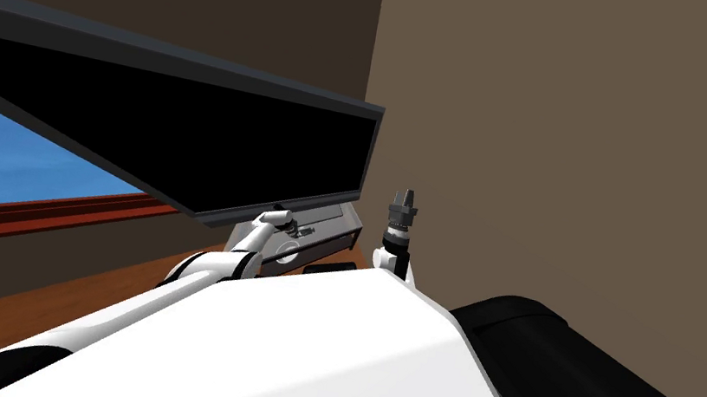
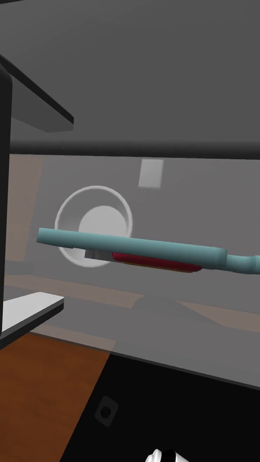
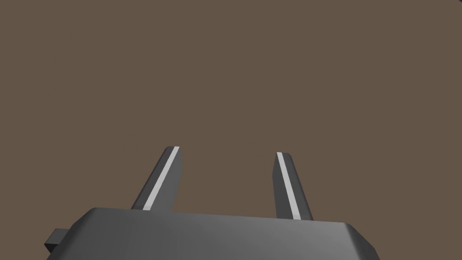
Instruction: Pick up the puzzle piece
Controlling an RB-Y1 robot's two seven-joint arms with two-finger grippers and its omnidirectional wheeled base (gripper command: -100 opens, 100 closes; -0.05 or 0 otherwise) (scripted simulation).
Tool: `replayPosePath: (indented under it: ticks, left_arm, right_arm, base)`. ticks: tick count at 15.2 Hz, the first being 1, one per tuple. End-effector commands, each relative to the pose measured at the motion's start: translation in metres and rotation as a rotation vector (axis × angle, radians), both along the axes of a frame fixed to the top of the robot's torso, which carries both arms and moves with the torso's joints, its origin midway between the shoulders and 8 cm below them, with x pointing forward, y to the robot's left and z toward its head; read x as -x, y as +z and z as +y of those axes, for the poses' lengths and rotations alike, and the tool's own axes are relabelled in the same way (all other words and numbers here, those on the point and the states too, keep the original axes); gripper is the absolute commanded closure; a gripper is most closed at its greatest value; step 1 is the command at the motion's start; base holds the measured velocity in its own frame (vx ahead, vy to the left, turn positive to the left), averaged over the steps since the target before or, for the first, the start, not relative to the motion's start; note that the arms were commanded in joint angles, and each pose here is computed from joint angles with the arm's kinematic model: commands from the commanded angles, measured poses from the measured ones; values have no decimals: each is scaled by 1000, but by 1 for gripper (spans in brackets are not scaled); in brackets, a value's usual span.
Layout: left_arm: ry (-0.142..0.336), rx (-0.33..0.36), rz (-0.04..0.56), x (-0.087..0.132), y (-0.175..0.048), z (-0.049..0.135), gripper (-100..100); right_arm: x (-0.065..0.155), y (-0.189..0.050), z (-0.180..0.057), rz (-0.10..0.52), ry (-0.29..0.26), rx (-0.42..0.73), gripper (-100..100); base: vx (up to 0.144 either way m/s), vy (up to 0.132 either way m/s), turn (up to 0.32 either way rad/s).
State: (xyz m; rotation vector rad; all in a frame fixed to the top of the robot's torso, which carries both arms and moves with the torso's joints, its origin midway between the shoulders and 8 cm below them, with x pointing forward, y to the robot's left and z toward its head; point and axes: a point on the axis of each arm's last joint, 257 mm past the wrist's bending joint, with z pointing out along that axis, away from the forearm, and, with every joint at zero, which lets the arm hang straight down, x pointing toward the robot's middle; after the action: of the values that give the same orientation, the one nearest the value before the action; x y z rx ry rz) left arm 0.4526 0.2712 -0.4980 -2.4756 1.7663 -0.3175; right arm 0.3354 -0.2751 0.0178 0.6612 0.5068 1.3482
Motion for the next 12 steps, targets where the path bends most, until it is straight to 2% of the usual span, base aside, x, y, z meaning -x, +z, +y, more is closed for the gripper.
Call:
replayPosePath:
  ticks: [1, 5, 6, 7, 11, 12]
  left_arm:
    - [-1, 13, 38, 6, -1, -7, -100]
    - [-5, 41, 112, 18, -1, -22, -100]
    - [-4, 32, 88, 14, -1, -19, -100]
    - [-3, 34, 94, 22, -11, -21, -100]
    - [-2, 34, 93, 33, -26, -23, -100]
    - [-2, 35, 97, 29, -21, -22, -100]
  right_arm:
    - [0, 0, 0, 0, 0, 0, 0]
    - [0, 0, 0, 0, 0, 0, 0]
    - [0, 0, 0, 0, 0, 0, 0]
    - [0, 0, 0, 0, 0, 0, 0]
    - [0, 0, 0, 0, 0, 0, 0]
    - [0, 0, 0, 0, 0, 0, 0]
  base:
    - [-13, 17, -50]
    - [-11, 14, -41]
    - [-4, 4, -12]
    - [4, -5, 13]
    - [7, -9, 25]
    - [3, -6, 13]
